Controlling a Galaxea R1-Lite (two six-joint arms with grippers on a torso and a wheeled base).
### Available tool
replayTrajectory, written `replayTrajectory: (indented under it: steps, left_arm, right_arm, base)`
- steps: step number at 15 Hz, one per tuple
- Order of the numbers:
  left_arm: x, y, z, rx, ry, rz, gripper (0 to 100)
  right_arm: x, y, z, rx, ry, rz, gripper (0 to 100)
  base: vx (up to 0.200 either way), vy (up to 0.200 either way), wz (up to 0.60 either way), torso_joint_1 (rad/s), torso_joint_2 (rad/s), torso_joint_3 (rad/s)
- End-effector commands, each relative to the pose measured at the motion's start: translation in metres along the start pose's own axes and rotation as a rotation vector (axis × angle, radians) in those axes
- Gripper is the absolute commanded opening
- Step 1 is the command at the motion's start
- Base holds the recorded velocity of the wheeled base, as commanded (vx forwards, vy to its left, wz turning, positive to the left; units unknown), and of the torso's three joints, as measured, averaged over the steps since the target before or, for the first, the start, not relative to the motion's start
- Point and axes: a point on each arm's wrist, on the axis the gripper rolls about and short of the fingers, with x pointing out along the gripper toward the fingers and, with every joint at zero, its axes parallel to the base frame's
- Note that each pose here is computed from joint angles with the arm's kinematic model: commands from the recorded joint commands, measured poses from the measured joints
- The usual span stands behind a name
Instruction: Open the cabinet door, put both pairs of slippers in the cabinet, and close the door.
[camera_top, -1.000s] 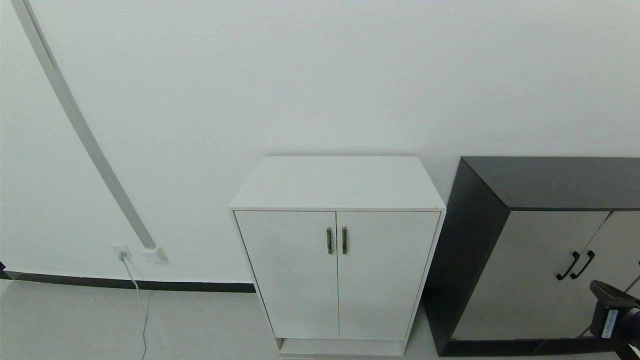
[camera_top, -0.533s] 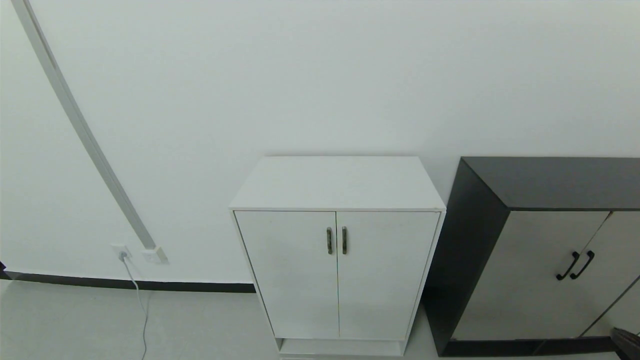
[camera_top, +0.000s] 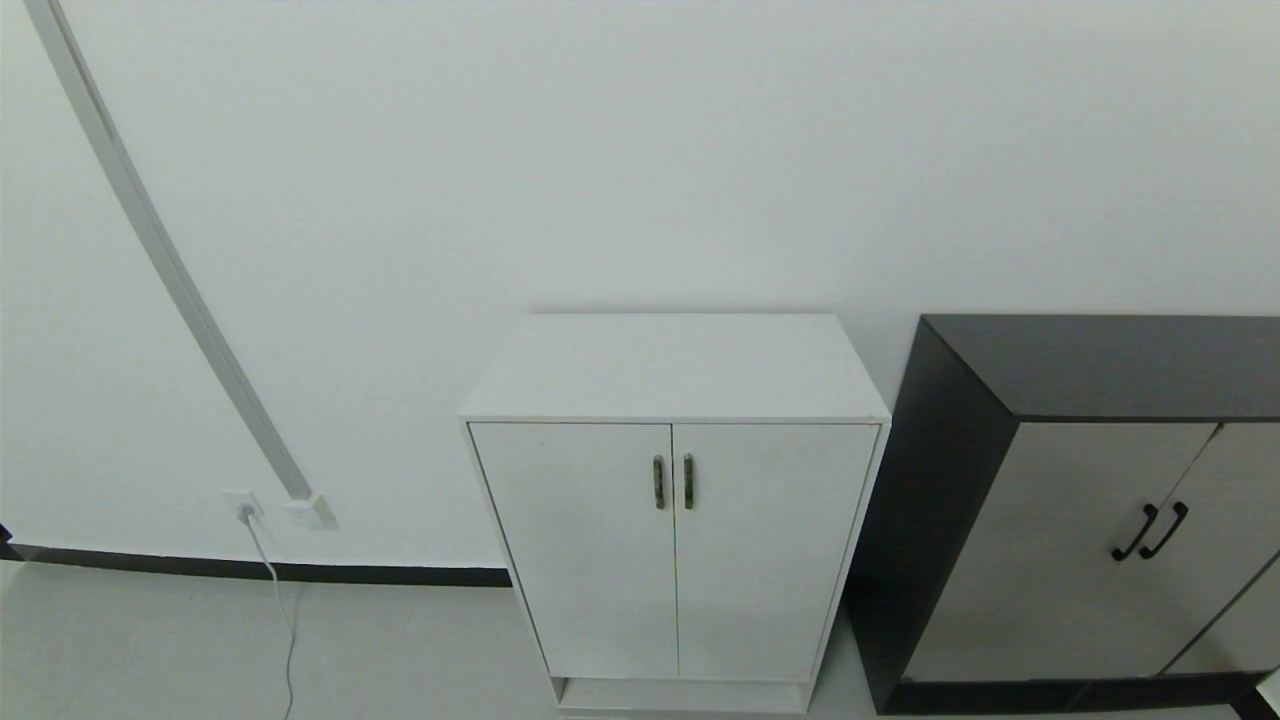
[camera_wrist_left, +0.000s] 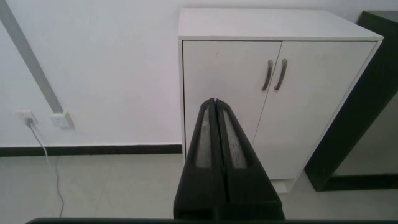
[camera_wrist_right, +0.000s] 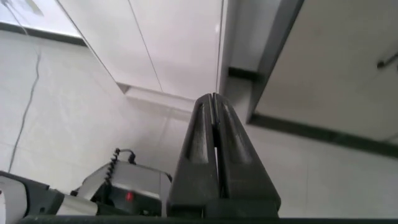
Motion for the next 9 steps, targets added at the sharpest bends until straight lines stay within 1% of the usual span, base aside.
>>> replayTrajectory:
  steps: [1,4,6,9]
  left_arm:
    - [0.0,0.0,0.0,0.0,0.0,0.0,0]
    - [0.0,0.0,0.0,0.0,0.0,0.001,0]
    - [0.0,0.0,0.0,0.0,0.0,0.0,0]
    - [0.0,0.0,0.0,0.0,0.0,0.0,0]
  right_arm:
    - [-0.003,0.0,-0.002,-0.002,-0.031,0.005,0]
    - [-0.003,0.0,-0.011,-0.038,0.015,0.018,0]
    - [-0.005,0.0,-0.011,-0.035,-0.019,0.004,0]
    - [-0.011,0.001,-0.013,-0.001,-0.096,-0.103,0]
  base:
    - [0.0,0.0,0.0,0.0,0.0,0.0]
    - [0.0,0.0,0.0,0.0,0.0,0.0]
    - [0.0,0.0,0.0,0.0,0.0,0.0]
    - [0.0,0.0,0.0,0.0,0.0,0.0]
